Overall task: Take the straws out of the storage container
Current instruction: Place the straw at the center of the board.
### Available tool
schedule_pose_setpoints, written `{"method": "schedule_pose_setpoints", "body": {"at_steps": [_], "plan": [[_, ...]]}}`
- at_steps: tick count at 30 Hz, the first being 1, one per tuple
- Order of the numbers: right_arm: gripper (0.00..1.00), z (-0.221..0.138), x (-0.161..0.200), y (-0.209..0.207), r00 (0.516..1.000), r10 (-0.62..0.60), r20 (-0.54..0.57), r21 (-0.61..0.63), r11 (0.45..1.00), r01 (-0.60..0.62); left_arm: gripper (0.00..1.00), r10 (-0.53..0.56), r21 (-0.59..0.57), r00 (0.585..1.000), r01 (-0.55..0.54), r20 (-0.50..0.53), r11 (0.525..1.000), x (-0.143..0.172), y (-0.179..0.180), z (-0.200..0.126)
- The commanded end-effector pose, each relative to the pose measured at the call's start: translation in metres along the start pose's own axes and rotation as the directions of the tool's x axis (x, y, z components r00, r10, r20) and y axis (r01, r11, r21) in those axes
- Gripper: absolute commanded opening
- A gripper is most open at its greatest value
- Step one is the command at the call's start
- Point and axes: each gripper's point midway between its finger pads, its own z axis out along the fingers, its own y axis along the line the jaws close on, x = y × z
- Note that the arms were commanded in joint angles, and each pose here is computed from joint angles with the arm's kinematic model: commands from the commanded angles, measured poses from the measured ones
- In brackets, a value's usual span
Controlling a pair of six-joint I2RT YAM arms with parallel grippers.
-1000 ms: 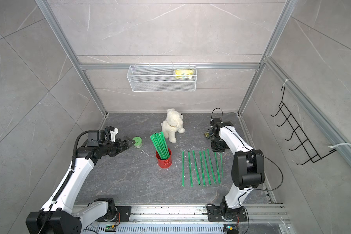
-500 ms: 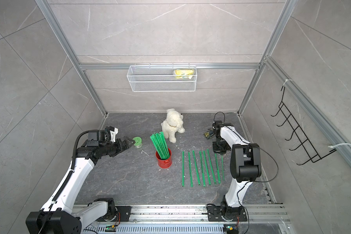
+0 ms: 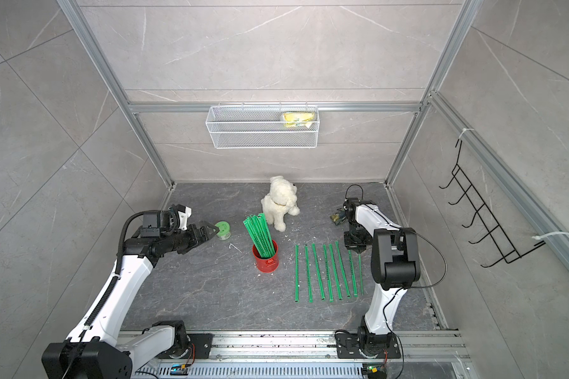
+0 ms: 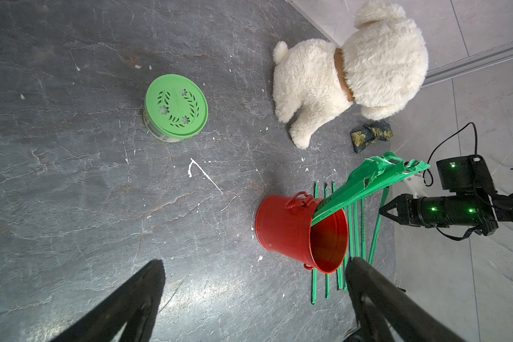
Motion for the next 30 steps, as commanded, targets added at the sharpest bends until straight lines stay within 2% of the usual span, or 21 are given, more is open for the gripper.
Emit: {"method": "schedule_pose_setpoints", "body": {"at_steps": [1, 19, 23, 27, 30], "plan": [[0.11, 0.01, 0.004, 0.001, 0.999, -0.014, -0.039, -0.001, 1.0, 0.014, 1.0, 0.045, 0.034, 0.998, -0.046, 0.036, 0.998, -0.01, -0.015, -0.011], [0.19, 0.002, 0.003, 0.001, 1.0, -0.004, -0.029, -0.015, 1.0, 0.004, 1.0, 0.045, 0.033, 0.998, -0.046, 0.037, 0.998, -0.01, -0.015, -0.011], [0.2, -0.025, -0.002, 0.005, 0.999, 0.016, 0.047, -0.07, 0.997, -0.013, 1.0, 0.044, 0.033, 0.998, -0.046, 0.038, 0.998, -0.011, -0.015, -0.011], [0.21, -0.074, -0.004, 0.017, 0.983, 0.044, 0.18, -0.183, 0.983, -0.01, 1.0, 0.042, 0.033, 0.999, -0.043, 0.031, 0.999, -0.01, -0.014, -0.01], [0.23, -0.119, 0.0, 0.039, 0.951, 0.026, 0.309, -0.243, 0.969, 0.052, 1.0, 0.041, 0.031, 0.999, -0.042, 0.031, 0.999, -0.009, -0.013, -0.01]]}}
